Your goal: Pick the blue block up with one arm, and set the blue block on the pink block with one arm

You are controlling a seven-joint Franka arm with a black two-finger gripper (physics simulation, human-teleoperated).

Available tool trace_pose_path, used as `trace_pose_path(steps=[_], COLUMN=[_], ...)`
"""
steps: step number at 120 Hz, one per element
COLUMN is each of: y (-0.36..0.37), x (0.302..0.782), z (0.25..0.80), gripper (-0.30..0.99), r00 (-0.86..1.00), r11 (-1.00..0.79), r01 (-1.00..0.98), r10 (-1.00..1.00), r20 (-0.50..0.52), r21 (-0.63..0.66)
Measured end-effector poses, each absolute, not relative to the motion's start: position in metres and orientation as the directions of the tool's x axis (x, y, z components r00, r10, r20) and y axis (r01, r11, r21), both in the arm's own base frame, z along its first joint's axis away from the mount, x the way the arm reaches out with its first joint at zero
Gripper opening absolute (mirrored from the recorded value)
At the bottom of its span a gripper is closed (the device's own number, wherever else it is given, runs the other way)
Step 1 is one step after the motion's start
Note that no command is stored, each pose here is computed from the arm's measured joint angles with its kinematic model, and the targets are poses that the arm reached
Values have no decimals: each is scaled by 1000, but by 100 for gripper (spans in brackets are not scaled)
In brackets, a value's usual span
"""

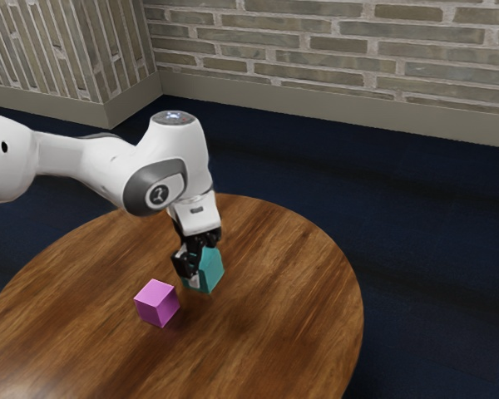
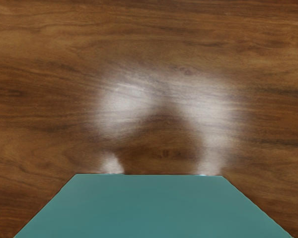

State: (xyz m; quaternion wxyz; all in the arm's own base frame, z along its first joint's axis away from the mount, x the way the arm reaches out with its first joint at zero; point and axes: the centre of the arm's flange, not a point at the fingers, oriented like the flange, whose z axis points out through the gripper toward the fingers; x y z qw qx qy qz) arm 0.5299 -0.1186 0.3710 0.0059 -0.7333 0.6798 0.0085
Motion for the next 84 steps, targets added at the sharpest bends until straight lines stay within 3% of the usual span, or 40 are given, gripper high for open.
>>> trace_pose_path(steps=[25,84], y=[-92,6], x=[521,523], z=[389,350], gripper=[38,38], r00=[111,147], r11=[-114,-157], r01=[-992,-969], r10=[-993,-987], r20=[-47,-63], r21=[53,190])
